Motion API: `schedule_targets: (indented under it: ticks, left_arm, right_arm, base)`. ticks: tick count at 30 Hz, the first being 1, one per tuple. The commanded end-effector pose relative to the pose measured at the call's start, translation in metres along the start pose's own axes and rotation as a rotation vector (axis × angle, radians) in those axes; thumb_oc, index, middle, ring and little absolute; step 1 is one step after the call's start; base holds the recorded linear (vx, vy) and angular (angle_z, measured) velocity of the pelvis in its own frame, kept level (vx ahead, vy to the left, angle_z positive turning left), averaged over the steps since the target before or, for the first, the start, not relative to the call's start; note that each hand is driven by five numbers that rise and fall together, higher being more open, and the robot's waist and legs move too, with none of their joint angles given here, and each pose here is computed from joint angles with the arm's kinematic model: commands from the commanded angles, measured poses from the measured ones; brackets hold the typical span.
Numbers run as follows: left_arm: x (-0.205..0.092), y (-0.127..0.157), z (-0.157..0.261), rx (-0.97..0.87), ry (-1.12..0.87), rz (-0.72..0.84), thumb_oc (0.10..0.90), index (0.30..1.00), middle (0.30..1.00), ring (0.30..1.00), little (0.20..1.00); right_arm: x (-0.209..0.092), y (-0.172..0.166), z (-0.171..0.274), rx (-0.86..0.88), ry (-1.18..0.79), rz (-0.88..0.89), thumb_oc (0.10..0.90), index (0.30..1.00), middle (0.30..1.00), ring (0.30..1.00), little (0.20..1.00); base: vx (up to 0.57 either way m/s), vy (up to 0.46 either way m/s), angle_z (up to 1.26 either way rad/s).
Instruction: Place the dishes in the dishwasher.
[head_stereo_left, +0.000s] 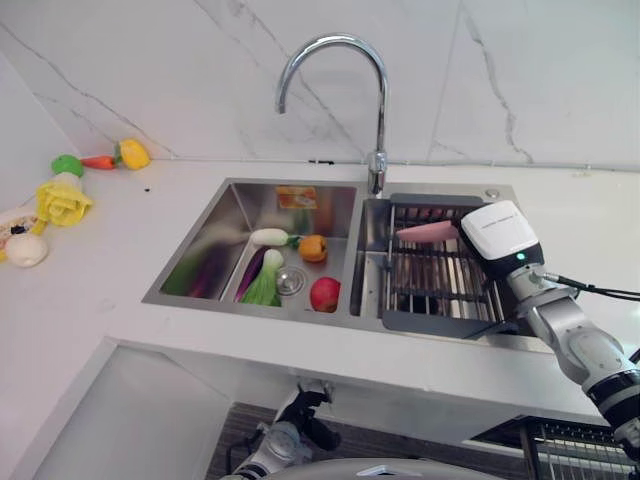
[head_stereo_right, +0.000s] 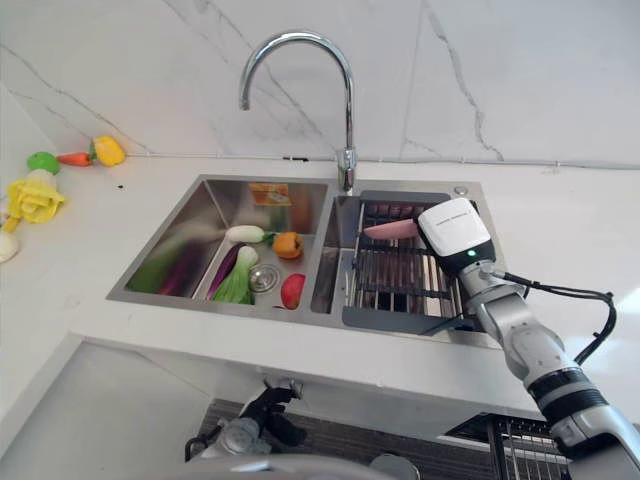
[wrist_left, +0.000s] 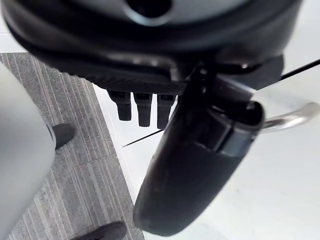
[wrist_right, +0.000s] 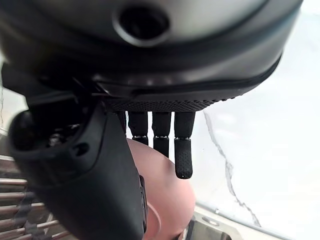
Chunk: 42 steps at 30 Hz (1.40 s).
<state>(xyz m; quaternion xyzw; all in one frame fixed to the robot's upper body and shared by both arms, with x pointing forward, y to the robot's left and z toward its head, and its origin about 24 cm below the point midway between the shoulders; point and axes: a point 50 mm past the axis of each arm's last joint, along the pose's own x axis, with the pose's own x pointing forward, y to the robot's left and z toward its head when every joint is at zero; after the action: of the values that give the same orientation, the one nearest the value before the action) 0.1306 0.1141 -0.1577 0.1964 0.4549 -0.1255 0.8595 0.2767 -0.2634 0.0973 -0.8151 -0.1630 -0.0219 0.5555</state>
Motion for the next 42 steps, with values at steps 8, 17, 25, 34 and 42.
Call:
schedule_targets:
  ticks: [8,17,25,34,42]
  left_arm:
    - [-0.020,0.063,-0.071,0.083,0.188,0.275,0.800,0.900,0.900,0.900,0.900]
    - [-0.012,0.083,-0.047,0.048,0.109,0.354,0.800,0.900,0.900,0.900,0.900]
    - [-0.013,0.097,-0.046,0.006,0.117,0.420,0.800,0.900,0.900,0.900,0.900]
    - [-0.009,0.093,-0.035,0.011,0.075,0.399,0.800,0.900,0.900,0.900,0.900]
    - [-0.010,0.092,-0.039,-0.001,0.090,0.386,0.800,0.900,0.900,0.900,0.900]
  right_arm:
    - [-0.006,-0.111,-0.049,-0.008,0.226,-0.627,0.400,0.300,0.300,0.300,0.300]
    - [-0.056,-0.125,-0.078,-0.196,0.442,-0.702,0.400,0.300,0.300,0.300,0.300]
    - [-0.072,-0.113,-0.065,-0.106,0.512,-0.721,0.400,0.300,0.300,0.300,0.300]
    - [-0.067,-0.069,-0.053,-0.044,0.501,-0.482,0.400,0.300,0.300,0.300,0.300]
    - [-0.069,0.017,-0.055,0.028,0.555,-0.067,0.400,0.300,0.300,0.300,0.300]
  base:
    - [-0.02,0.088,-0.16]
    - [-0.09,0.195,-0.67]
    - [-0.07,0.143,-1.31]
    - [0.03,0.037,-0.33]
    - [0.02,-0.046,0.27]
